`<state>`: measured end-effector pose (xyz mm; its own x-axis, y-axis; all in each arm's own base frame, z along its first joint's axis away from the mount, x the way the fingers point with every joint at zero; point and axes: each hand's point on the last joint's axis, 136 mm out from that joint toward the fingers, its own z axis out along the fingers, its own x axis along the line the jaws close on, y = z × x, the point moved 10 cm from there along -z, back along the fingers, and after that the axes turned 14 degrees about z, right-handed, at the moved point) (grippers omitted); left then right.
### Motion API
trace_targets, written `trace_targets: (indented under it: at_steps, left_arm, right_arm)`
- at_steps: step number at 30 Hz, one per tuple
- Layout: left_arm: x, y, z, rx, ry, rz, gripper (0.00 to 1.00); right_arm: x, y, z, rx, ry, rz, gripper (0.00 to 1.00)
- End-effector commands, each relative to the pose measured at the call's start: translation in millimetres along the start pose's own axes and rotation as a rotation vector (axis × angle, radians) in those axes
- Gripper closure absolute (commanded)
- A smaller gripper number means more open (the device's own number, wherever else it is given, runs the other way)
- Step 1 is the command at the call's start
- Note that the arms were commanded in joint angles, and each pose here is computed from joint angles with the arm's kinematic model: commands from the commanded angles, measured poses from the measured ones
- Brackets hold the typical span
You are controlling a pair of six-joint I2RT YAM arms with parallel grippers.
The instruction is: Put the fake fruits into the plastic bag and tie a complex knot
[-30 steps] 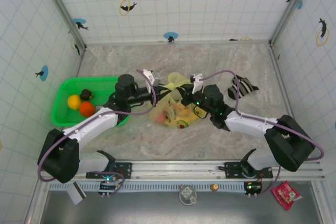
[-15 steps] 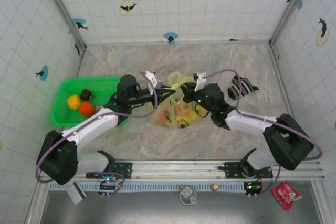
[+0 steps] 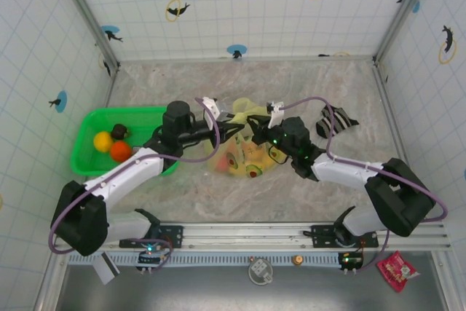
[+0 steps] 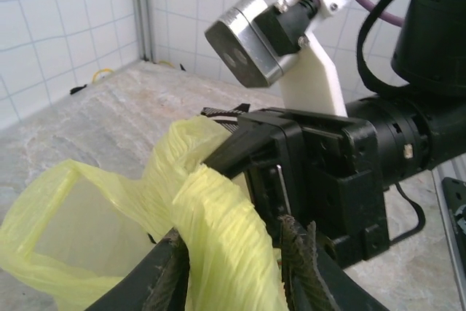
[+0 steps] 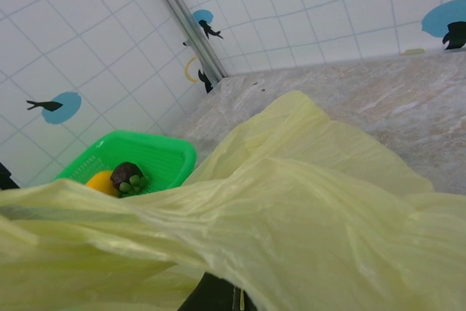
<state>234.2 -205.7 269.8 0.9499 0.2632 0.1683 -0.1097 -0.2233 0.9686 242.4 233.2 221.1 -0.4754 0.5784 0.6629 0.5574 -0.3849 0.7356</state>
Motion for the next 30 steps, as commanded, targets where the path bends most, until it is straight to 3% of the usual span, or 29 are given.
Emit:
trace_targets:
  at_steps: [1, 3, 7, 10, 13, 14, 19, 23, 30]
  left_arm:
    - [9, 11, 5, -0.001, 0.05, 0.02, 0.65]
    - [10, 10, 7, 0.004, 0.061, 0.018, 0.73]
    - [8, 10, 8, 0.005, 0.069, 0.031, 0.99]
    - [7, 9, 8, 0.006, 0.065, 0.043, 1.0]
    - [6, 10, 7, 0.003, 0.063, 0.052, 1.0]
    - [5, 10, 6, 0.002, 0.064, 0.056, 1.0]
    - [1, 10, 2, -0.003, 0.054, 0.095, 1.0]
    - [-4, 10, -1, -0.013, 0.034, 0.125, 1.0]
    - [-11, 7, -5, -0.027, -0.011, 0.169, 1.0]
  right_arm:
    - [4, 0, -1, -0.008, 0.01, -0.005, 1.0]
    - [5, 0, -2, -0.007, 0.013, -0.008, 1.0]
    - [6, 0, -4, -0.001, 0.013, -0.018, 1.0]
    - [7, 1, -7, 0.001, 0.001, -0.029, 0.97]
    - [9, 1, -13, 0.026, -0.005, -0.055, 0.76]
    - [11, 2, -17, 0.043, 0.007, -0.082, 0.74]
    - [24, 16, -52, 0.102, 0.098, -0.301, 0.73]
    - [41, 27, -74, 0.165, 0.202, -0.592, 0.78]
    - [46, 42, -60, 0.405, 0.248, -1.09, 0.68]
